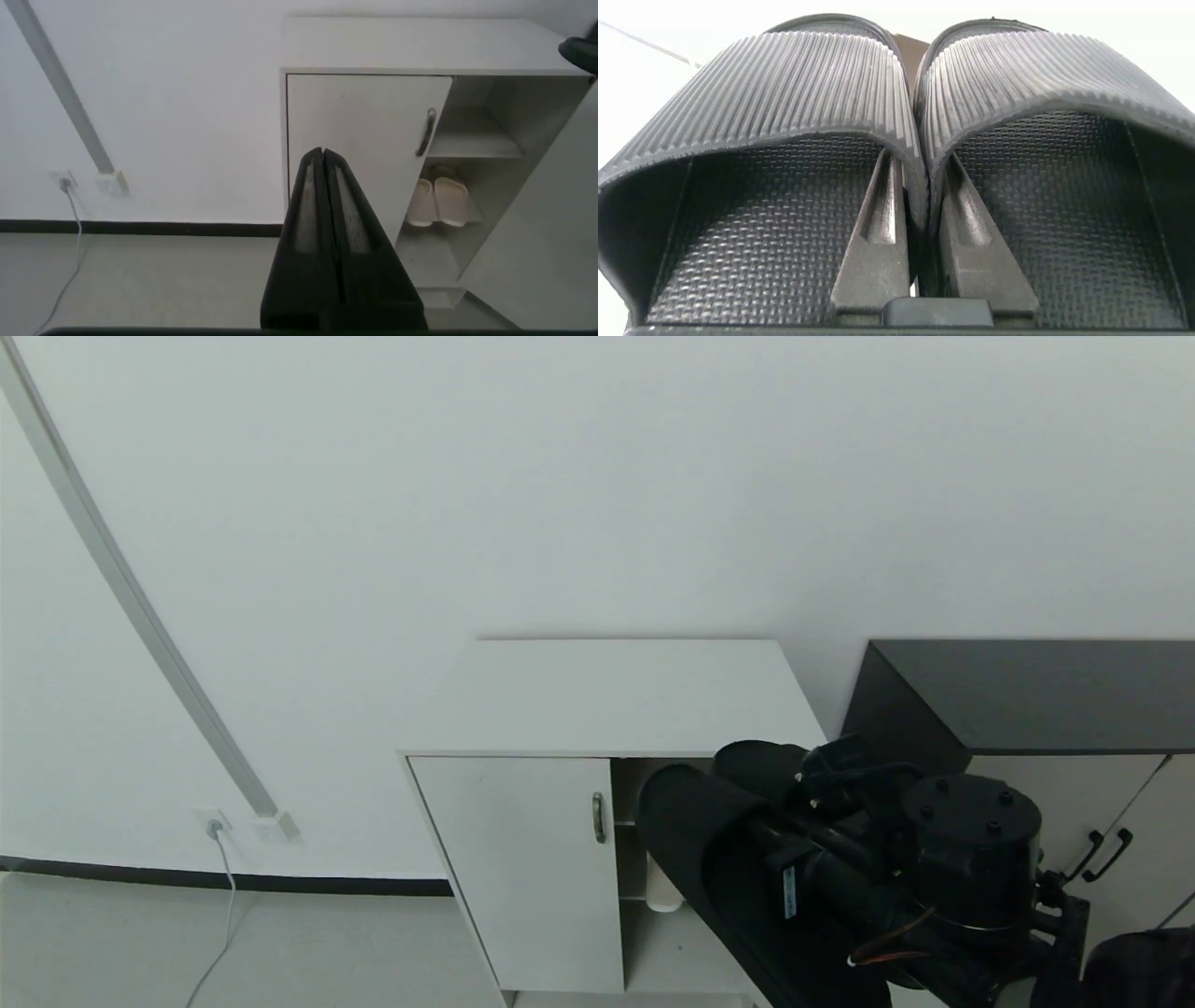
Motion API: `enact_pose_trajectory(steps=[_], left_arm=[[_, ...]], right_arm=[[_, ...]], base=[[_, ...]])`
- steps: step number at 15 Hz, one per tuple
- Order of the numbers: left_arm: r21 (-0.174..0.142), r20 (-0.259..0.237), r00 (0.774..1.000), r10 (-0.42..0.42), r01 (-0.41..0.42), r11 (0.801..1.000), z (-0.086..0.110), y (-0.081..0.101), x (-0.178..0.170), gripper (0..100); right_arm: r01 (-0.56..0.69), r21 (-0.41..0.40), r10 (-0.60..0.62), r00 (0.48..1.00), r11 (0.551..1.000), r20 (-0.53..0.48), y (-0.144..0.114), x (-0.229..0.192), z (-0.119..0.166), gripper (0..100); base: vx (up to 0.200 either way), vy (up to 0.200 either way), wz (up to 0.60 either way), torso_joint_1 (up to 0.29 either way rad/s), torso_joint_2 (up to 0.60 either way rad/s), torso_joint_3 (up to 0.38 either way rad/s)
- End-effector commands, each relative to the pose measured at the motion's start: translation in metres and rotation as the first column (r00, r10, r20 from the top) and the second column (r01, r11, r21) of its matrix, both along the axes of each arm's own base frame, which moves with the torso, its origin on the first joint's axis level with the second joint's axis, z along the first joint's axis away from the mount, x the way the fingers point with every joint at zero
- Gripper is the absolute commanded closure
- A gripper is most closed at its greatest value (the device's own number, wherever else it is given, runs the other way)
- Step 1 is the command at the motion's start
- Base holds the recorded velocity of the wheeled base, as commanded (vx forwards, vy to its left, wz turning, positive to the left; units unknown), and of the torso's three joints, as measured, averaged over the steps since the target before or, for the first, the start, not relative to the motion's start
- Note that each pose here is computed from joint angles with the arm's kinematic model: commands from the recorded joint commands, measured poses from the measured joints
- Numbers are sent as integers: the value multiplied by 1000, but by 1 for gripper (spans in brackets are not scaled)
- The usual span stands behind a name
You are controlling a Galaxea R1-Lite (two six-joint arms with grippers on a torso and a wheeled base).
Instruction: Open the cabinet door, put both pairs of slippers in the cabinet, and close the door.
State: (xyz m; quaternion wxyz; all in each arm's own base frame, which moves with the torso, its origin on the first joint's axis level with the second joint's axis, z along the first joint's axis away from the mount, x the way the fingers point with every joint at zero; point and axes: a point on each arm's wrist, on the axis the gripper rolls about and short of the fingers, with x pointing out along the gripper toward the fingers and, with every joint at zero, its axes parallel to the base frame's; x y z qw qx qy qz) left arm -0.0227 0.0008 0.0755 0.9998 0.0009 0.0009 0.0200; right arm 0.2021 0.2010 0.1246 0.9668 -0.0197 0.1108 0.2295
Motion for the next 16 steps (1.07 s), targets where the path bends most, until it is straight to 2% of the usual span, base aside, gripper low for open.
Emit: enact_pose_trajectory(steps=[1,16], left_arm=[[0,0,1000,0,0,1000,0,0,0,100],[0,0,1000,0,0,1000,0,0,0,100]], right_arm=[[-2,-3,2,1000,1000,-2,1,0,-1,100],[-26,-1,26,1000,1000,-7,2,-6,-3,100]], base=[[0,0,0,0,0,0],[0,0,0,0,0,0]])
